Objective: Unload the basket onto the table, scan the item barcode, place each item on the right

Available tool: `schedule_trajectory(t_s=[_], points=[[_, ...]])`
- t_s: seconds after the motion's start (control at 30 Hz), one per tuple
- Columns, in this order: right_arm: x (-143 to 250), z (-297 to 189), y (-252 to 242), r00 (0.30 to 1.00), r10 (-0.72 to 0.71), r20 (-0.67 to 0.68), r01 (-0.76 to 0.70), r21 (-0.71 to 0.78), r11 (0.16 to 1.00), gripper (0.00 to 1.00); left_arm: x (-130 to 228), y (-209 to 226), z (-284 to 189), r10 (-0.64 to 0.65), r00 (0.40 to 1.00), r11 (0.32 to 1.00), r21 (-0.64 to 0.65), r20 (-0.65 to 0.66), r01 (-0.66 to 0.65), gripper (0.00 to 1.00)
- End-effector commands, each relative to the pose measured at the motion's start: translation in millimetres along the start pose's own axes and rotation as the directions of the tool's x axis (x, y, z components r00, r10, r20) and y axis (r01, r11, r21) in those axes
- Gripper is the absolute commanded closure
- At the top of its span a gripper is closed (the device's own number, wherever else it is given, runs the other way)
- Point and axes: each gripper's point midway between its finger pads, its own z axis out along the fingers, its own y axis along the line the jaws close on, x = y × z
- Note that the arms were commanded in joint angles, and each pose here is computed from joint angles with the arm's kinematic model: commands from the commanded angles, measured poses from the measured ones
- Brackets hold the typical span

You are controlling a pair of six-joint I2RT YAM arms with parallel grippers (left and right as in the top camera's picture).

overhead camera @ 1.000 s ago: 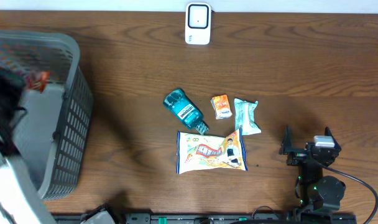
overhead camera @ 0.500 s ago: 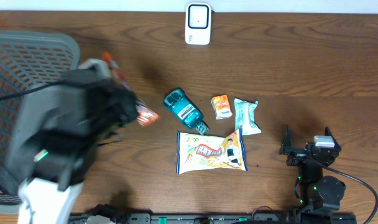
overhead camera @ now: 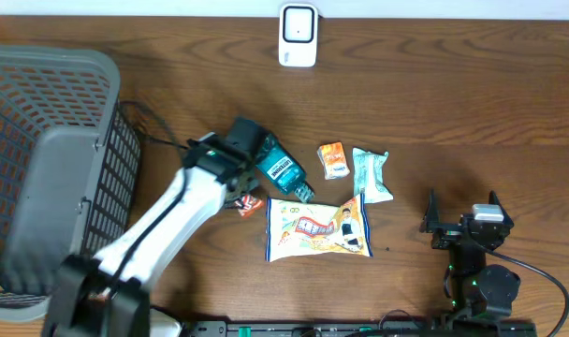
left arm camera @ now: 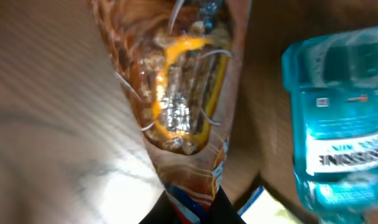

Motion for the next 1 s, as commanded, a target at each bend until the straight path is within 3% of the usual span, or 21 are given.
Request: schedule_trajectory(t_s=[0.0,0.13,0.17,0.27,0.33,0.37,0.4,0.5,0.57,0.77,0.8,0.83,0.97], points=[[1,0,1,1.0,0.002,-0.005,-0.002,-0.006,1.0,0.01,15,-5,24,0.025,0.999,0.998,-0.055,-0.025,-0.026,0.93],[1,0,1,1.0,0.002,-0.005,-0.002,-0.006,1.0,0.01,28,-8,43,0.063,0.997,0.993,-0.093,-0.053,-0.068,0.92],[1,0,1,1.0,0.002,-0.005,-0.002,-0.006,1.0,0.01,29,-8,45,0.066,0.996,0.992,-0.1,-0.056,-0.072,0.89],[2,0,1,1.0,0.003,-0.005,-0.003,-0.006,1.0,0.01,28,-9,44,0.065,0.996,0.993,-0.094,-0.053,-0.069,0.47],[1,0,1,1.0,0.003,-0.005,-0.003,-0.006,1.0,0.01,23,-15,37,0.075,0.996,0.995,-0.069,-0.039,-0.078,0.27],[1,0,1,1.0,0.002,-0.005,-0.002,-0.006,1.0,0.01,9,-26,23,0.116,0.993,0.993,-0.03,0.007,-0.116,0.08],[1,0,1,1.0,0.002,-0.005,-0.002,-0.006,1.0,0.01,-2,-33,12,0.145,0.988,0.989,-0.004,0.045,-0.145,0.02],[1,0,1,1.0,0.002,-0.005,-0.002,-0.006,1.0,0.01,-38,-56,-30,0.219,0.959,0.97,0.066,0.179,-0.234,0.02],[1,0,1,1.0,0.002,-0.005,-0.002,-0.006,1.0,0.01,-93,-83,-105,0.254,0.888,0.931,0.151,0.383,-0.332,0.02],[1,0,1,1.0,0.002,-0.005,-0.002,-0.006,1.0,0.01,-173,-102,-256,0.074,0.722,0.873,0.305,0.688,-0.38,0.02],[1,0,1,1.0,0.002,-0.005,-0.002,-0.006,1.0,0.01,-183,-102,-282,0.035,0.682,0.861,0.325,0.73,-0.392,0.02],[1,0,1,1.0,0.003,-0.005,-0.003,-0.006,1.0,0.01,-198,-98,-333,-0.034,0.594,0.837,0.348,0.804,-0.423,0.02],[1,0,1,1.0,0.002,-0.005,-0.002,-0.006,1.0,0.01,-208,-86,-404,-0.029,0.39,0.812,0.249,0.92,-0.528,0.02]])
